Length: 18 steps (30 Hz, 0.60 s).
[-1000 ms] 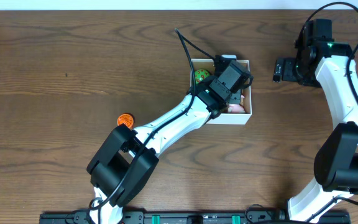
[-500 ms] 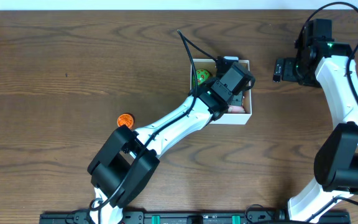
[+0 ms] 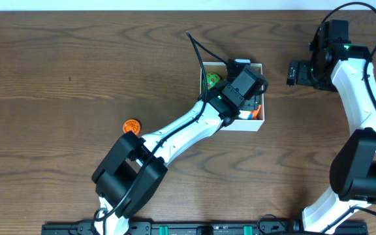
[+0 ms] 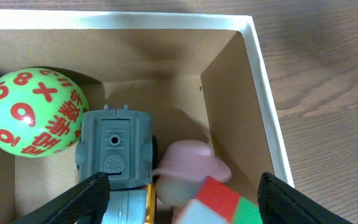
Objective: Pack container
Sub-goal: 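Lower cube into the box and open left gripper, then withdraw left gripper left over the orange ball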
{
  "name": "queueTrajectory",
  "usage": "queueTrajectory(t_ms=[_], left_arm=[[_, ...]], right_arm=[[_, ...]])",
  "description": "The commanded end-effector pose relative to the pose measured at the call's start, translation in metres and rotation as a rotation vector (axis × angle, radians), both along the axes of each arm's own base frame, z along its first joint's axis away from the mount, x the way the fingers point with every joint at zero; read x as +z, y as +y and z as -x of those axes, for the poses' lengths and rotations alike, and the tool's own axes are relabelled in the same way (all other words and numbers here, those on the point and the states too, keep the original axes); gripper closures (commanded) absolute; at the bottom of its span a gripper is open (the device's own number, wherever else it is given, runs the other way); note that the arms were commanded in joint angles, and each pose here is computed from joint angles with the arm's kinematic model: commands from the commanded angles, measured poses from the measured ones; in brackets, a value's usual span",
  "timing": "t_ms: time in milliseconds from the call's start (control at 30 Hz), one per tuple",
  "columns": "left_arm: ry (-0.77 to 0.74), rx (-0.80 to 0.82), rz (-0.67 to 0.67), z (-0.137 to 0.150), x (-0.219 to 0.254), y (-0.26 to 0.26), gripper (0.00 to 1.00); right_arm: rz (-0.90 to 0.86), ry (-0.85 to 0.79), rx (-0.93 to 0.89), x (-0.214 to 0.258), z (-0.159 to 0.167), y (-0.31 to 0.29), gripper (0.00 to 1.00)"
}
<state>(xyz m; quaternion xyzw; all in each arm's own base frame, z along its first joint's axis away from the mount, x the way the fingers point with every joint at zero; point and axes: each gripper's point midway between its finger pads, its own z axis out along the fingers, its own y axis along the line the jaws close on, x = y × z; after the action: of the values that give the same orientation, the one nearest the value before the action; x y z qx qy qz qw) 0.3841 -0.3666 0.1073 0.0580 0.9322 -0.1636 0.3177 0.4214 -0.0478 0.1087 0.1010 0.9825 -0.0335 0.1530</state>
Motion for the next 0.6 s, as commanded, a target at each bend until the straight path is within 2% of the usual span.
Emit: queueTrajectory(t_ms=[0, 100, 567], left_arm=[[-0.004, 0.003, 0.001, -0.001, 0.001, -0.001, 0.22], [-0.016, -0.003, 0.004, -0.003, 0.003, -0.002, 0.15], [-0.111, -0.058, -0.031, -0.02, 0.026, 0.009, 0.14]], right_arm=[[0.011, -0.011, 0.013, 0.005, 0.001, 0.001, 0.01], [0.011, -0.011, 0.013, 0.005, 0.001, 0.001, 0.01], [0.011, -0.011, 0.013, 0.005, 0.001, 0.001, 0.01]])
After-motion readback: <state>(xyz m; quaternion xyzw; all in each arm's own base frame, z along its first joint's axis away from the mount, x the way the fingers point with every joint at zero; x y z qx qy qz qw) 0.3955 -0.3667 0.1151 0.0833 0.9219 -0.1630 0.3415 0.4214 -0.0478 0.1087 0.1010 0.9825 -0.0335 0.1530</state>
